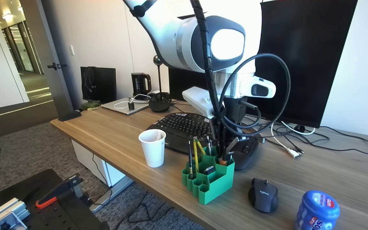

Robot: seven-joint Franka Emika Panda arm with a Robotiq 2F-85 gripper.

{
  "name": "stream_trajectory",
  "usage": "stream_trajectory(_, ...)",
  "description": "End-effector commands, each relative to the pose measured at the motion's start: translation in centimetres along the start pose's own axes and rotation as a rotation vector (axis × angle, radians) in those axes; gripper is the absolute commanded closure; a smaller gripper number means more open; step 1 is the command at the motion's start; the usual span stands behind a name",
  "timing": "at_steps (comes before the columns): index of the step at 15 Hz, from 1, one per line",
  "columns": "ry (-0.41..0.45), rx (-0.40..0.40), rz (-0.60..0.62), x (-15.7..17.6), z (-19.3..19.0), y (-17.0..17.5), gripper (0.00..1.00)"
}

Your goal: Pick a crayon in the rack and put it in the cup

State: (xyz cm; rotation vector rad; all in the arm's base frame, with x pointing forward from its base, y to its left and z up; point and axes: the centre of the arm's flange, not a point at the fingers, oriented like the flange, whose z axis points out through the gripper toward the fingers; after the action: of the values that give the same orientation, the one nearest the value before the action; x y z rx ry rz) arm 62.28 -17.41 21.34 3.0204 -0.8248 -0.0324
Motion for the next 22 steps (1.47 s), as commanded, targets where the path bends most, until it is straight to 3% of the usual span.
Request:
stream_trajectory(1, 0.016, 0.029, -0.02, -0.5, -1.6, -0.2, 0.96)
stream_trajectory(13, 0.063, 0.075, -0.123, -2.6, -5.1, -1.4, 0.96)
stream_trajectory(22, 0.182, 0.122, -0.204, -4.7, -9.5, -1.8, 0.96)
